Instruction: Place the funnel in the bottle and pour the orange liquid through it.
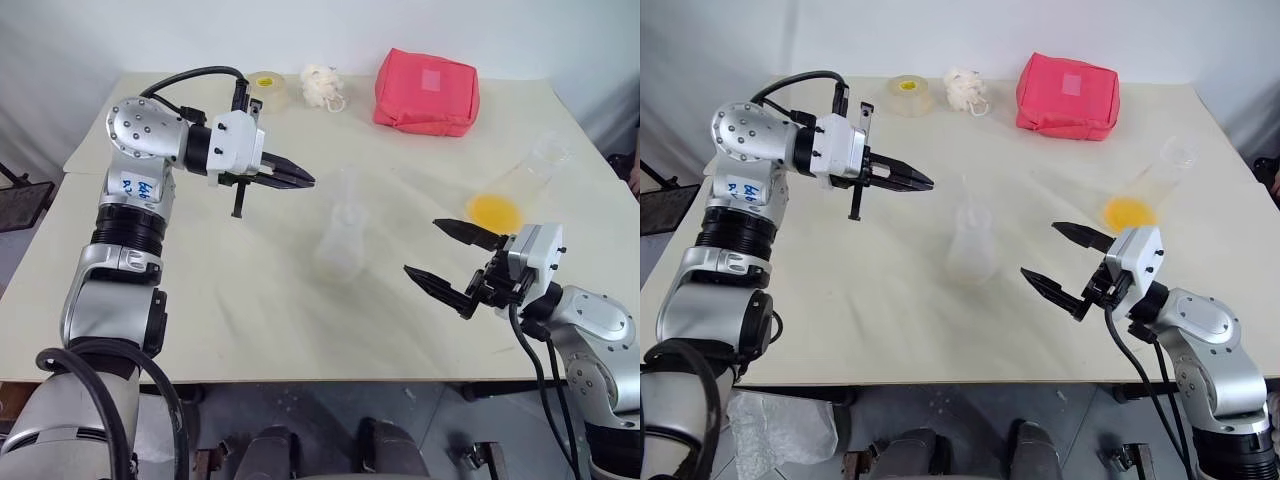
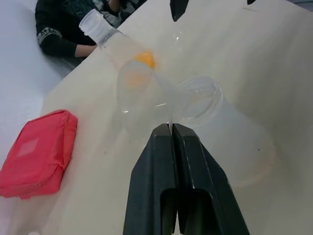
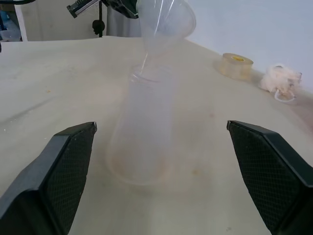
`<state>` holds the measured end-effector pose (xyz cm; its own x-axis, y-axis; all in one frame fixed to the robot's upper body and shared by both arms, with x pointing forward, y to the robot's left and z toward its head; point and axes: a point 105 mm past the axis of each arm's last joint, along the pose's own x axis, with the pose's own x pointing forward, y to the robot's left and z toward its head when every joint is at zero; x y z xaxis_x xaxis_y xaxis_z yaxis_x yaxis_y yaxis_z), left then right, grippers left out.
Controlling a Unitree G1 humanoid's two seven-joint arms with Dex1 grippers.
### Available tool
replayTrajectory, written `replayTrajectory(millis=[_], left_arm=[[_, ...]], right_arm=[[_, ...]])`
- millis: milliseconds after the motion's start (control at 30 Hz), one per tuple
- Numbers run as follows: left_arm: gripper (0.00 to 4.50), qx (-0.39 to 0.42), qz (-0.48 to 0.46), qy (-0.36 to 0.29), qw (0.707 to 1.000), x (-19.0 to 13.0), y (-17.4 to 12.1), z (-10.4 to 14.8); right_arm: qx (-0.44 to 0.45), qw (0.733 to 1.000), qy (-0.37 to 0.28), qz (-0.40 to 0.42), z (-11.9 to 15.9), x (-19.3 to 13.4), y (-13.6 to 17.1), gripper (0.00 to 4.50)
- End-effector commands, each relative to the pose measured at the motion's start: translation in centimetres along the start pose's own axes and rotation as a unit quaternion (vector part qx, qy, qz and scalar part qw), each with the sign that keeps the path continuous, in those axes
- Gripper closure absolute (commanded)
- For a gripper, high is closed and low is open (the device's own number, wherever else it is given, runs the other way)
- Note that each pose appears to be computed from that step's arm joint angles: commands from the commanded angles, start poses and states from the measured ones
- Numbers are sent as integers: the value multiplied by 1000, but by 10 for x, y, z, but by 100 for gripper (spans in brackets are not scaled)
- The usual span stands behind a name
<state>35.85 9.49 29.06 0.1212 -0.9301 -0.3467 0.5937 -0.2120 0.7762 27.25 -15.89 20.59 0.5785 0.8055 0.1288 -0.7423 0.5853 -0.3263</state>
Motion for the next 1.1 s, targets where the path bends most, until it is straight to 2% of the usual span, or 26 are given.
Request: replayTrajectory(millis=[33,267,300,367,567,667,767,900,1033,1100], left_arm=[[447,44,-17,12,999,0,5,8],[447,82,-51,28,995,7,4,10],[429,89,-47,31,994,7,6,11],[386,96,-47,35,994,8,9,12],[195,98,-45,9,994,11,13,24],[102,81,-37,-14,996,10,14,31],[8,24,6,-46,999,1,18,35],[1,-59,55,-68,994,-14,14,29],[1,-164,109,-92,976,-27,-3,15],[1,-202,139,-109,963,-33,-11,10]], right_arm=[[-28,999,-22,-6,15,-3,1,0],[-27,999,-20,-7,14,-4,2,0],[-28,999,-20,-8,14,-4,2,0],[-29,999,-20,-8,14,-4,1,0],[-32,999,-19,-10,14,-6,0,0],[-35,999,-18,-13,15,-7,-1,0],[-38,999,-11,-31,15,-14,-2,0],[-40,996,5,-76,11,-27,-5,0],[-40,984,6,-175,11,-43,-15,0],[-45,966,30,-252,6,-56,-27,0]])
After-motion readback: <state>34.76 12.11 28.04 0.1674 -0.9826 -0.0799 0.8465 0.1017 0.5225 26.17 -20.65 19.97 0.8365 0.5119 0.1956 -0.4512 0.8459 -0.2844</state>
